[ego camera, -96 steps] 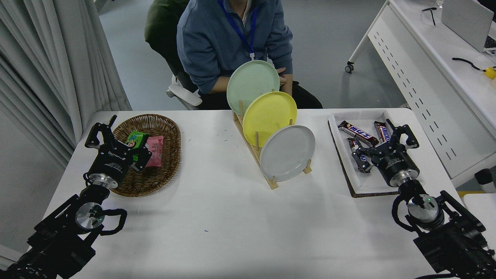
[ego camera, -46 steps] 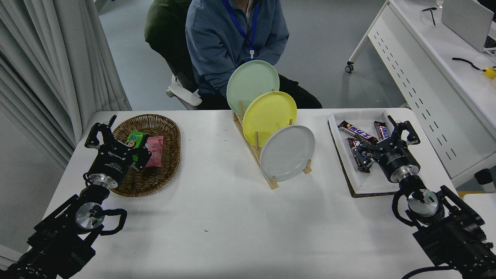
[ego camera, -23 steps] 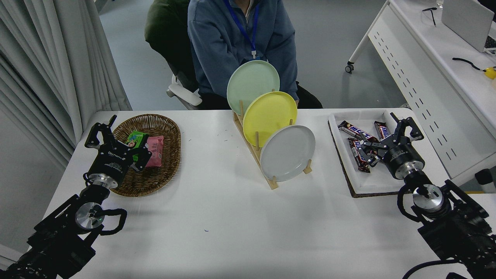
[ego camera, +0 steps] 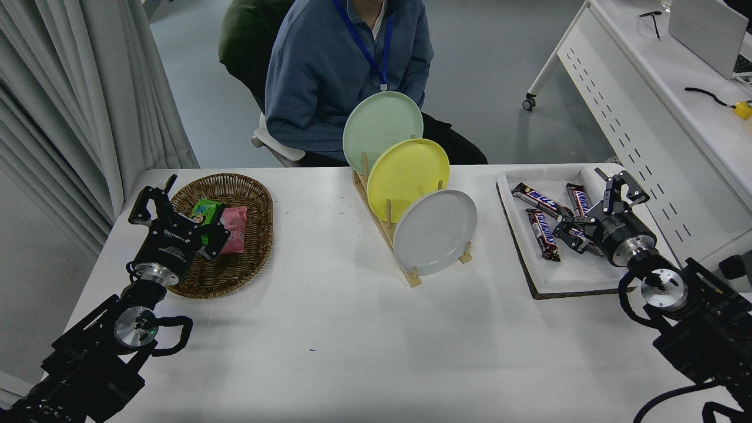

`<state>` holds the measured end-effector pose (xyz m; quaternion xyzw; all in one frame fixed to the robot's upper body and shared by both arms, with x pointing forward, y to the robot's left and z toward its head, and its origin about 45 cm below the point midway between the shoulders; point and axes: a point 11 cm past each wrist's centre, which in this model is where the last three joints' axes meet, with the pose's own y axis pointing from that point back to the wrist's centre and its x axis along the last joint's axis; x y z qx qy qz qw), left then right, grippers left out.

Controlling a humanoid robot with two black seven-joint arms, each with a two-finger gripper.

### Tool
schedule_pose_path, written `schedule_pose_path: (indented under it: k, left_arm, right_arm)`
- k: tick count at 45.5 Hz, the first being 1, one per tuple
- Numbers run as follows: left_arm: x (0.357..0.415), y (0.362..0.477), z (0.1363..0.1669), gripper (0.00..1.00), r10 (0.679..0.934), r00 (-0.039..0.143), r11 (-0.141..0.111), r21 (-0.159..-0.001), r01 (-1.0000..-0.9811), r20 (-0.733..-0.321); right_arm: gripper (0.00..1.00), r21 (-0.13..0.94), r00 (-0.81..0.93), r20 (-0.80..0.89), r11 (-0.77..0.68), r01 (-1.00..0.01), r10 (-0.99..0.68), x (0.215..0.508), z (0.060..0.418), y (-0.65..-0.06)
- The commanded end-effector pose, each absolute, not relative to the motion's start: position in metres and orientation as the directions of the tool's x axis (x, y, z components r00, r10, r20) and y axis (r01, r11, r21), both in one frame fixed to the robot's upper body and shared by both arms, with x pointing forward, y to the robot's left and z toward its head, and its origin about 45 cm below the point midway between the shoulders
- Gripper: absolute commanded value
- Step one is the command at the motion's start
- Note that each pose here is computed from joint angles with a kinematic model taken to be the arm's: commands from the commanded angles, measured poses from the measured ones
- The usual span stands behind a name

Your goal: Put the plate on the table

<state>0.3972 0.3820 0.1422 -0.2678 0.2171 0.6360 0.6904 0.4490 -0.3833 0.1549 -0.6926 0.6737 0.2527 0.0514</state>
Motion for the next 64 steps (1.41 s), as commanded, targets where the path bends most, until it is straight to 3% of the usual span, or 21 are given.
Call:
schedule_pose_path:
  k: [1,2,9,10,11,19,42,53,59,64]
  left_arm:
    - [0.3971,0.382,0.142,1.0,0.761,0.097,0.048,-0.093,-0.9945,-0.641]
    - [0.3976,0.382,0.1429,1.0,0.762,0.098,0.048,-0.095,-0.9943,-0.64]
    - [0.3969,0.382,0.1416,1.0,0.761,0.095,0.047,-0.092,-0.9946,-0.641]
    - [0.3976,0.382,0.1428,1.0,0.763,0.098,0.048,-0.095,-0.9943,-0.639]
    - [0.3969,0.382,0.1416,1.0,0.762,0.096,0.048,-0.092,-0.9946,-0.64]
    - [0.3976,0.381,0.1425,1.0,0.762,0.099,0.049,-0.095,-0.9943,-0.64]
    - [0.3971,0.382,0.1419,1.0,0.762,0.095,0.047,-0.093,-0.9946,-0.641]
    - [0.3974,0.383,0.1425,1.0,0.762,0.096,0.047,-0.094,-0.9945,-0.64]
    - [0.3971,0.382,0.142,1.0,0.761,0.097,0.048,-0.093,-0.9945,-0.641]
    - [0.3976,0.382,0.1429,1.0,0.762,0.098,0.048,-0.095,-0.9943,-0.64]
  right_arm:
    - [0.99,0.401,0.137,-0.072,-0.154,-0.903,-0.988,0.451,0.168,-0.397]
    - [0.99,0.413,0.162,-0.036,-0.162,-0.896,-0.986,0.453,0.172,-0.398]
    - [0.99,0.482,0.257,0.083,-0.186,-0.856,-0.963,0.449,0.18,-0.406]
    - [0.99,0.493,0.275,0.088,-0.198,-0.847,-0.957,0.448,0.179,-0.405]
    - [0.99,0.504,0.299,0.089,-0.216,-0.837,-0.95,0.446,0.177,-0.403]
    - [0.99,0.571,0.478,0.056,-0.364,-0.736,-0.877,0.435,0.188,-0.403]
    - [0.99,0.5,0.444,0.029,-0.372,-0.782,-0.896,0.453,0.218,-0.394]
    - [0.99,0.638,0.578,0.08,-0.404,-0.656,-0.812,0.429,0.2,-0.386]
    - [0.99,0.647,0.641,0.03,-0.473,-0.597,-0.767,0.414,0.195,-0.358]
    - [0.99,0.627,0.611,0.046,-0.453,-0.634,-0.79,0.404,0.211,-0.362]
